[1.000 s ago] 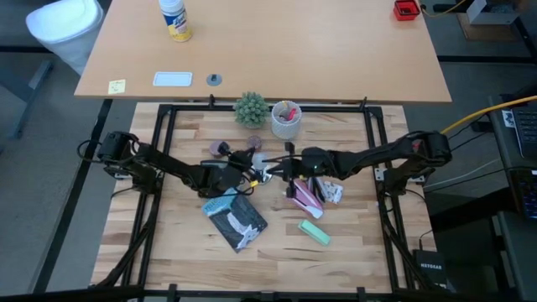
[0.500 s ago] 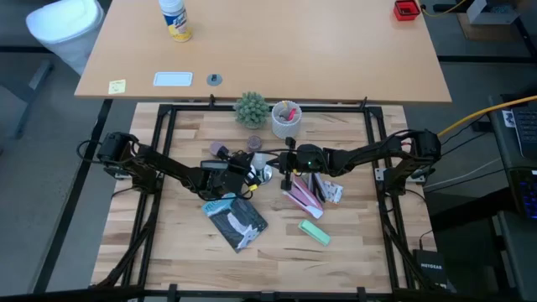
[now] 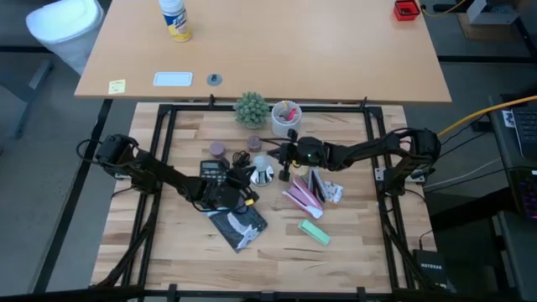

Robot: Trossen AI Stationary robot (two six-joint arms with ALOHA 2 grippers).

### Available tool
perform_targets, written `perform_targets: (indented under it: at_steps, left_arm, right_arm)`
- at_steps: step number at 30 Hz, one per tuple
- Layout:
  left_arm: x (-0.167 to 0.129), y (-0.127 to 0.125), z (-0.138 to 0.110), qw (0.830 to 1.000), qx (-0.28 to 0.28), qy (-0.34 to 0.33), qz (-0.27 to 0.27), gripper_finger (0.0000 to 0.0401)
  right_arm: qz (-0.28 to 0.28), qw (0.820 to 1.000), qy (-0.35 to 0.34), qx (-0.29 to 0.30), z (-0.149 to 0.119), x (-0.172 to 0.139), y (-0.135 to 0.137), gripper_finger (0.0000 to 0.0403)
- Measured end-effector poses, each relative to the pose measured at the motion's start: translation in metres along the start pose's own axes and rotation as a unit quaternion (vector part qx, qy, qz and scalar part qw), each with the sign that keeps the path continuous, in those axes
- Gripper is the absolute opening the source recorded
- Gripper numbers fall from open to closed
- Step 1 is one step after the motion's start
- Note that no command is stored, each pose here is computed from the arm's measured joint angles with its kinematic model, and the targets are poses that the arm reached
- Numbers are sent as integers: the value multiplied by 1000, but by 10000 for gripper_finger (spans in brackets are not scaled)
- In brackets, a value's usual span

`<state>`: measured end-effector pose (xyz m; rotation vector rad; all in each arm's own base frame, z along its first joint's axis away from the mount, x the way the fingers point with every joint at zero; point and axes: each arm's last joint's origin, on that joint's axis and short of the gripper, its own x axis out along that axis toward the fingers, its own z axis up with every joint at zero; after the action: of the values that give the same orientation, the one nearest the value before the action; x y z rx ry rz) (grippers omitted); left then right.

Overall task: Screw lightbulb
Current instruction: Remove the lightbulb from the lamp

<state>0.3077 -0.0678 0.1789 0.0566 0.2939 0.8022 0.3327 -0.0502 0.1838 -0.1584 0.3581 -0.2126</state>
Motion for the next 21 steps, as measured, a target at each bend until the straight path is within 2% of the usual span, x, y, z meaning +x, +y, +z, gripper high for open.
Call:
perform_targets:
  at_steps: [6,12,17,21]
  left_arm:
    - [-4,-2,0,1000,-5,-5,0,0]
    - [-17,-1,8,999,-1,-32,37,0]
    - [-28,8,24,995,4,-55,82,0]
    - [-22,17,31,992,26,-54,107,0]
  right_arm:
    - [-5,1000,-16,-1,3,0,0,20]
    - [-22,999,-27,-9,12,-7,-2,20]
    - [-7,999,-46,-1,31,-26,4,20]
    - [26,998,-49,8,41,-40,17,20]
